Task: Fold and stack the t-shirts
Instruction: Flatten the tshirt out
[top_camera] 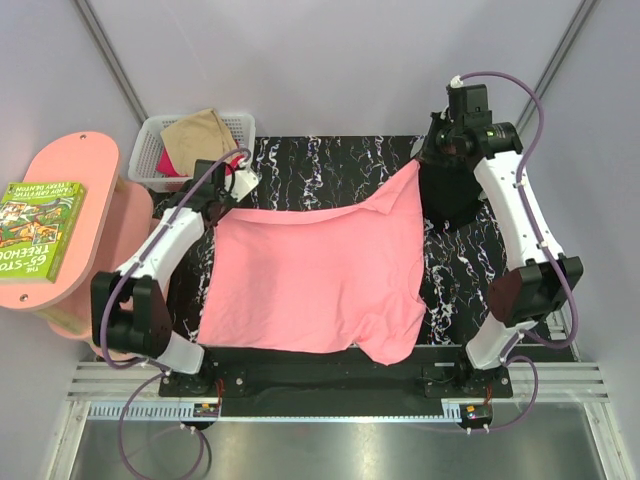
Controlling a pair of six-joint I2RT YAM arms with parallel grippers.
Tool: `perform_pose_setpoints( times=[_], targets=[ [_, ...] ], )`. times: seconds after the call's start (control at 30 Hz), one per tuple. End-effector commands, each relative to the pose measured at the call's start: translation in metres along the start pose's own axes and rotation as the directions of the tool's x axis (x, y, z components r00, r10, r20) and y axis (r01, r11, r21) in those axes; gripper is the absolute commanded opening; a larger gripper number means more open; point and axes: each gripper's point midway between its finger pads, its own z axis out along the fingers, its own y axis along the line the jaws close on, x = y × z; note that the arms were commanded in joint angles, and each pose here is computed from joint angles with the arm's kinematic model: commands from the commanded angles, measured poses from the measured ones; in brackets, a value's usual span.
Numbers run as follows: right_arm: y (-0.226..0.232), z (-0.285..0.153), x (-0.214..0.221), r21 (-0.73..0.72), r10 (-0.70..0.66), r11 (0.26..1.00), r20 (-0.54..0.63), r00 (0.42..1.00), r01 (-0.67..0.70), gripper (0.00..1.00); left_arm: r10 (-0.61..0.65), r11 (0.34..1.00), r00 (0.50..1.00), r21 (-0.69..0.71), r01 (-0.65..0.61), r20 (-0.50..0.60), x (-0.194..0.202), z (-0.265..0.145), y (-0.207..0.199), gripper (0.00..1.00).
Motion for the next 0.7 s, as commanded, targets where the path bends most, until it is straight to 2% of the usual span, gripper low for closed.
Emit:
perform_pose_setpoints(
  times=[0.0,0.2,0.43,0.67],
  targets=[
    [0.007,0.001,-0.017,-0.039,-0.009,0.999,0.067,0.998,0.011,0.0,0.0,0.992,1.0,-0.126,0.004,0.031,-0.017,0.014,0.038,0.0],
    [0.0,0.009,0.002,-0.032,-0.007,0.999,0.028,1.0,0.008,0.0,-0.007,0.986,1.0,-0.168,0.008,0.006,-0.005,0.041,0.052,0.0],
    [-0.007,0.02,-0.011,-0.024,0.0,1.0,0.03,1.0,0.0,0.0,-0.015,0.978,1.0,-0.207,0.009,-0.027,-0.009,0.063,0.078,0.0],
    [0.0,0.031,0.0,-0.068,-0.001,0.998,-0.026,1.0,-0.001,0.0,-0.013,0.981,0.999,-0.195,0.004,-0.045,0.0,0.067,0.073,0.0]
  ],
)
